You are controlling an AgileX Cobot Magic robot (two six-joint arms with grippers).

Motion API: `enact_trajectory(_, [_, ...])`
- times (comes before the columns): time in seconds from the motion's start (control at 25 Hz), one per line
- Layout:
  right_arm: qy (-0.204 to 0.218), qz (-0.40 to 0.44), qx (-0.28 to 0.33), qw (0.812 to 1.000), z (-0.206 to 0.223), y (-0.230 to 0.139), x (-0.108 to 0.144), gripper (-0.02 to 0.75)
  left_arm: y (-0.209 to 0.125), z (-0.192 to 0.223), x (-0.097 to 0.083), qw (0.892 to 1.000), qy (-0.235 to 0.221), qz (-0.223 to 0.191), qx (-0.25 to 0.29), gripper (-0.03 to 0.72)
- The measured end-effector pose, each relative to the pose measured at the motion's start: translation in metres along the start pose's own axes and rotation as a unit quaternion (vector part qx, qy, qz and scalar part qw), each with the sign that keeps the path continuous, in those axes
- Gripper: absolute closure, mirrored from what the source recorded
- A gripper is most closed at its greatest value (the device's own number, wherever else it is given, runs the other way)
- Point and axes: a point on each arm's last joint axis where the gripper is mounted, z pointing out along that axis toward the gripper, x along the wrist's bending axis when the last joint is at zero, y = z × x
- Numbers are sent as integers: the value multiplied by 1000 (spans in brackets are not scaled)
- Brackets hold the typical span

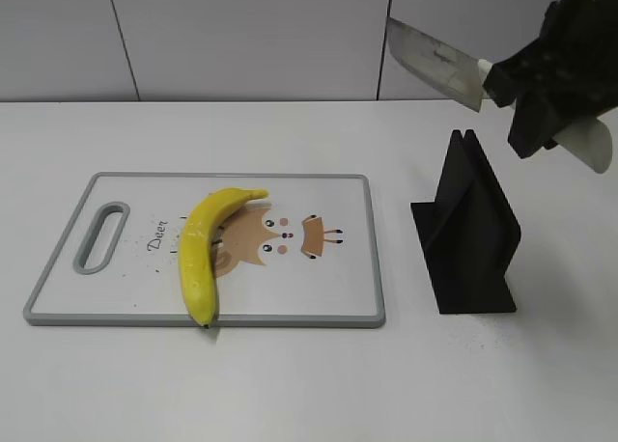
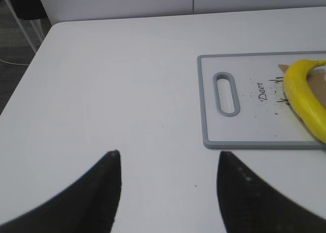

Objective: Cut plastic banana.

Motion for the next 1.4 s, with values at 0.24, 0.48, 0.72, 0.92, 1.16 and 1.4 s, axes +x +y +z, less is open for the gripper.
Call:
enact_trajectory(0.24, [27,-158,-45,986,-4,9,6,555,0,0,0,1000,0,0,0,174])
enact_trajectory(0.48, [107,-348,-79,928,7,16,23,555,0,0,0,1000,-1,-1,0,180])
enact_trajectory(0.72, [135,-436,-91,885,29,25,30,555,6,0,-9,997,-50,50,-10,180])
enact_trajectory(0.92, [132,-451,-74,879,46,30,29,555,27,17,-10,992,-71,100,-8,180])
enact_trajectory(1.16, [123,-488,-76,861,49,43,38,555,59,65,-11,977,-118,169,51,180])
enact_trajectory(1.4, [130,-511,-63,847,65,63,53,555,100,108,-18,944,-185,260,81,182])
